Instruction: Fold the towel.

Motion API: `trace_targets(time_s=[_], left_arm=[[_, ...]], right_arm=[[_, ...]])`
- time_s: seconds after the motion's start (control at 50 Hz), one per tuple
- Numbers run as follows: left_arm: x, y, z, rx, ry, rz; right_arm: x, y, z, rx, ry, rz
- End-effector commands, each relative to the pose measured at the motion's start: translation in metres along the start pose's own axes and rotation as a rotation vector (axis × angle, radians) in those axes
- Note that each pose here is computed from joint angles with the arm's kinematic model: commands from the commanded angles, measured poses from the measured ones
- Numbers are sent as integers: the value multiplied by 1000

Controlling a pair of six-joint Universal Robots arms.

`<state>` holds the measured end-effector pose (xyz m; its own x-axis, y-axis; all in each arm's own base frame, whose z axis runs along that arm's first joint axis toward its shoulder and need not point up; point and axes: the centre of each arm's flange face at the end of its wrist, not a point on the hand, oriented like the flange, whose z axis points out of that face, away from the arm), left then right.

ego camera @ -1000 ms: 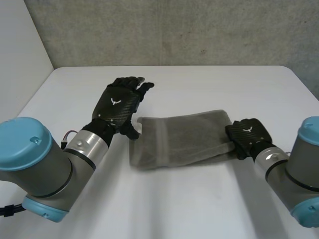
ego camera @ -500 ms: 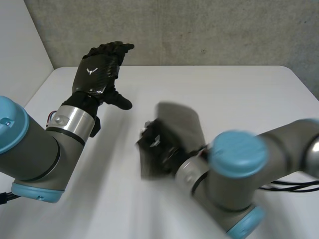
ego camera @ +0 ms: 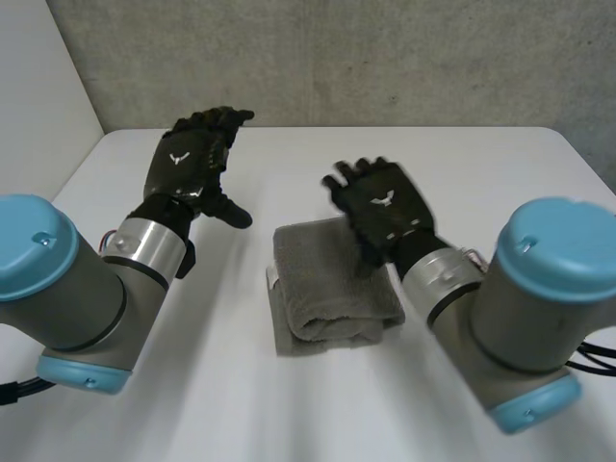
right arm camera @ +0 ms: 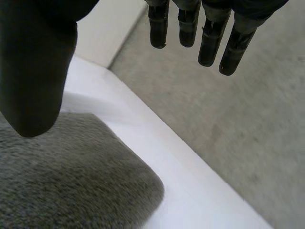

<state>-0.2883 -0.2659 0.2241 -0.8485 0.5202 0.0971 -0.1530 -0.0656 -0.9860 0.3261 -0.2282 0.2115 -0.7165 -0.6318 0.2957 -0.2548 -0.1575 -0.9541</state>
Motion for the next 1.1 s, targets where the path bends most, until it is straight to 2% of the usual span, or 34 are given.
trace_targets(time_s=[0.02,0.14,0.28,0.36,0.42,0.46,0.48,0.52,0.54,0.58,0.6,0.62,0.64,0.68,0.7,0.74,0.9,1.1], left_arm=[[2,29,-3,-95,6,-8],[9,62,-4,-185,27,-12],[18,101,-8,-294,48,-17],[22,111,-10,-344,56,-15],[24,107,-11,-343,61,-15],[28,86,-8,-292,69,-15],[28,86,-8,-291,69,-15],[30,49,-3,-197,76,-11],[30,49,-3,-196,76,-11],[33,3,-1,-88,82,-6],[33,3,-1,-87,82,-6],[35,-24,-1,-29,88,-4],[35,-24,-1,-28,88,-4],[37,-69,-4,58,90,5],[37,-69,-4,58,90,5],[35,-101,-7,74,72,12],[1,-133,-15,-6,-49,25],[-1,-152,-26,41,-76,31]], right_arm=[[20,31,15,-164,24,137],[19,63,27,-295,-6,275],[6,90,30,-370,-78,340],[7,88,31,-369,-74,333],[13,72,29,-330,-63,322],[26,41,25,-251,-39,308],[26,41,24,-251,-39,307],[33,26,21,-212,-25,301],[37,11,18,-173,-15,294],[44,-6,14,-127,5,287],[53,-24,9,-81,40,275],[62,-38,5,-43,83,267],[62,-38,5,-42,83,267],[73,-54,0,-1,144,257],[85,-68,-5,31,219,246],[95,-78,-10,51,274,235],[129,-113,-31,34,412,190],[149,-112,-34,9,464,186]])
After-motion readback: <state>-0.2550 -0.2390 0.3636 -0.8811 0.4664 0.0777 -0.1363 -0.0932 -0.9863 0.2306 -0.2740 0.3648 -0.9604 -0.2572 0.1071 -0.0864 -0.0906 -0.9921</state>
